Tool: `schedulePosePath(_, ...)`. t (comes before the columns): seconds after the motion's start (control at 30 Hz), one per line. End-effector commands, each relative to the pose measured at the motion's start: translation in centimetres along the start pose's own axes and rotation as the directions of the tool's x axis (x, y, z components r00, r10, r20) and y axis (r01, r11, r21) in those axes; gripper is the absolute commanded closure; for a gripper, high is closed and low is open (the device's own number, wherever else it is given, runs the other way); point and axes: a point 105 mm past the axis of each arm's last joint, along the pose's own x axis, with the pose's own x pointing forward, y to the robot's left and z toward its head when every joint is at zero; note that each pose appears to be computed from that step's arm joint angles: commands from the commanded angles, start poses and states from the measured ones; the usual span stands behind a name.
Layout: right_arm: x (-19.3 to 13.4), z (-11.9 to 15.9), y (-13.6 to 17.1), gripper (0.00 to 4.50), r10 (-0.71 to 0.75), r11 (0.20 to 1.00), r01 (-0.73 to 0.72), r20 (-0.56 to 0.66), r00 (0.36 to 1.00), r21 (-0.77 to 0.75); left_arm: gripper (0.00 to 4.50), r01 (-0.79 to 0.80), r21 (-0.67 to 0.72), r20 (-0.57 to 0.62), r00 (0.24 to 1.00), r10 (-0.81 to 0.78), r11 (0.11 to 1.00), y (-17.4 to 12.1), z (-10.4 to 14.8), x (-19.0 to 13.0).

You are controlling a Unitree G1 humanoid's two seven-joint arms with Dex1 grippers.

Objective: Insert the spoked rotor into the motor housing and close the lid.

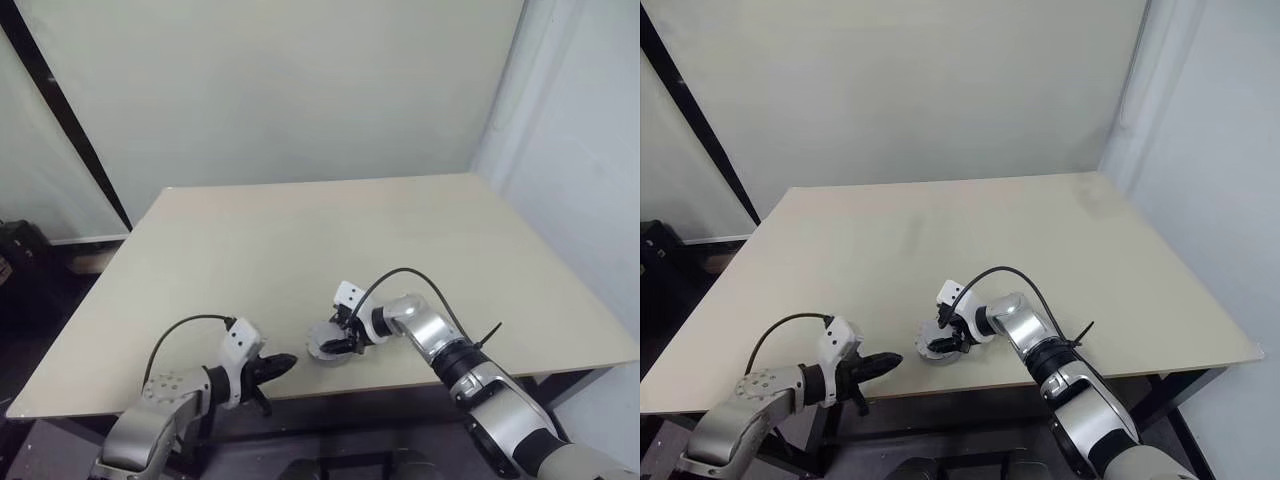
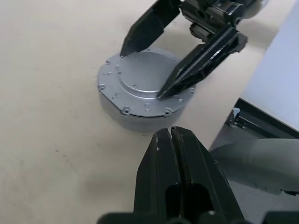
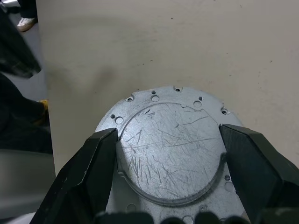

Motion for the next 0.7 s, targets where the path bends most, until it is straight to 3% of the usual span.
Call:
schedulePosePath(0.03, -0.4, 0.3, -0.6, 1.22, -0.038, 0.999, 0.038, 0.009, 0.999, 0.01, 4.5, -0.039, 0.001, 0.085, 0.996, 0.039, 0.999, 1.1, 2.1, -0.4)
schedulePosePath(0.43, -0.7, 0.6, -0.3, 1.22, -0.027, 0.998, 0.024, 0.045, 0.999, 0.062, 4.5, -0.055, -0.02, 0.113, 0.992, 0.057, 0.998, 1.8, 2.7, -0.3)
schedulePosePath(0.7, -1.0, 1.7, 0.1, 1.22, 0.001, 1.0, -0.005, 0.159, 0.987, 0.025, 4.5, -0.052, -0.021, 0.107, 0.993, 0.054, 0.998, 1.6, 2.5, -0.3)
